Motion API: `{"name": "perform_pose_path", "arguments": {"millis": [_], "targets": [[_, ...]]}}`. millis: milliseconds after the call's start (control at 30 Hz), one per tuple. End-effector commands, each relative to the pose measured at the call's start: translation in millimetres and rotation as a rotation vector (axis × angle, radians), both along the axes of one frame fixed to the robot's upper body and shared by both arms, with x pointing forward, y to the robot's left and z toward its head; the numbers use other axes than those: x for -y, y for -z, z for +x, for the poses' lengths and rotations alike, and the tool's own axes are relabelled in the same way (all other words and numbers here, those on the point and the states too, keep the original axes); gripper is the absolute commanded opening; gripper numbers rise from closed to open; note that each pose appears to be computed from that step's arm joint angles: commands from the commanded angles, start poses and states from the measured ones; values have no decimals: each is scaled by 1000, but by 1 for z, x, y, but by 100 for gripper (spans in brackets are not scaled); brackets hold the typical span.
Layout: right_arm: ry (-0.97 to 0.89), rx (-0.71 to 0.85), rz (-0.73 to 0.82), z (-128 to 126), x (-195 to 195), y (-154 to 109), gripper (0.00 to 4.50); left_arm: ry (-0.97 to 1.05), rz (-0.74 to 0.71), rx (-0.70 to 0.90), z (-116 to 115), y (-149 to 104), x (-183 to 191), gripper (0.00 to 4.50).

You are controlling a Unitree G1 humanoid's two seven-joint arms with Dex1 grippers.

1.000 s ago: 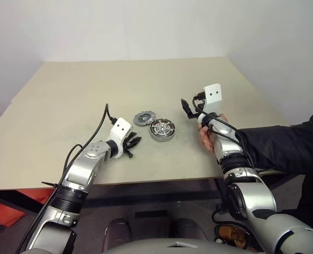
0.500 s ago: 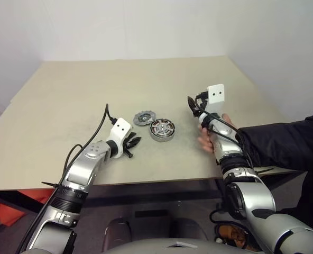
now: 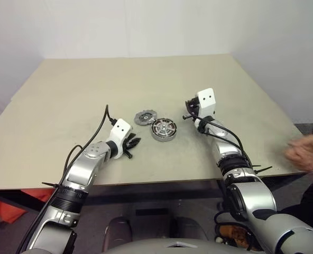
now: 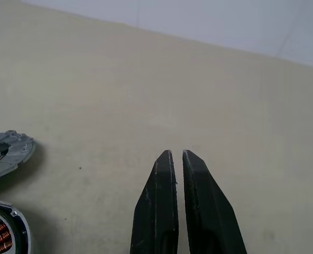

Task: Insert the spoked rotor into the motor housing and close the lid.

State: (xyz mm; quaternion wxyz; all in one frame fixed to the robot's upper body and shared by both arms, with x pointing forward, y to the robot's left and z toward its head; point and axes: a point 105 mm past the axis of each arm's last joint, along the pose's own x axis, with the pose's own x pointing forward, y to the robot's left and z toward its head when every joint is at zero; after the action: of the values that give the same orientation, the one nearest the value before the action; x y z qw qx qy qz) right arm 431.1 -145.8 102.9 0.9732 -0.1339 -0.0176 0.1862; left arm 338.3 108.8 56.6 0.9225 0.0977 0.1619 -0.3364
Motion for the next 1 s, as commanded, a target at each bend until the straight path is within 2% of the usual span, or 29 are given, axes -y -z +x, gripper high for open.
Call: {"name": "perform_pose_path", "arguments": {"millis": [33, 233, 300, 433, 700, 900, 1000], "targets": [[-126, 153, -259, 2, -2, -41, 81, 11, -6, 60, 6, -15, 3, 140], [-391, 189, -735, -5, 0, -60, 284, 12, -7, 66, 9, -16, 5, 140], [-457, 177, -834, -7, 1, -63, 284, 11, -7, 69, 10, -16, 6, 140], [-707, 94, -1114, -20, -2, -56, 284, 9, -12, 76, 12, -18, 8, 140], [-914, 56, -1293, -27, -21, -59, 284, 15, -15, 82, 8, -21, 7, 140], [-979, 47, -1341, -28, -35, -59, 284, 12, -9, 81, 7, -21, 3, 140], [-983, 63, -1356, -26, -41, -60, 335, 14, -8, 80, 7, -21, 3, 140]]}}
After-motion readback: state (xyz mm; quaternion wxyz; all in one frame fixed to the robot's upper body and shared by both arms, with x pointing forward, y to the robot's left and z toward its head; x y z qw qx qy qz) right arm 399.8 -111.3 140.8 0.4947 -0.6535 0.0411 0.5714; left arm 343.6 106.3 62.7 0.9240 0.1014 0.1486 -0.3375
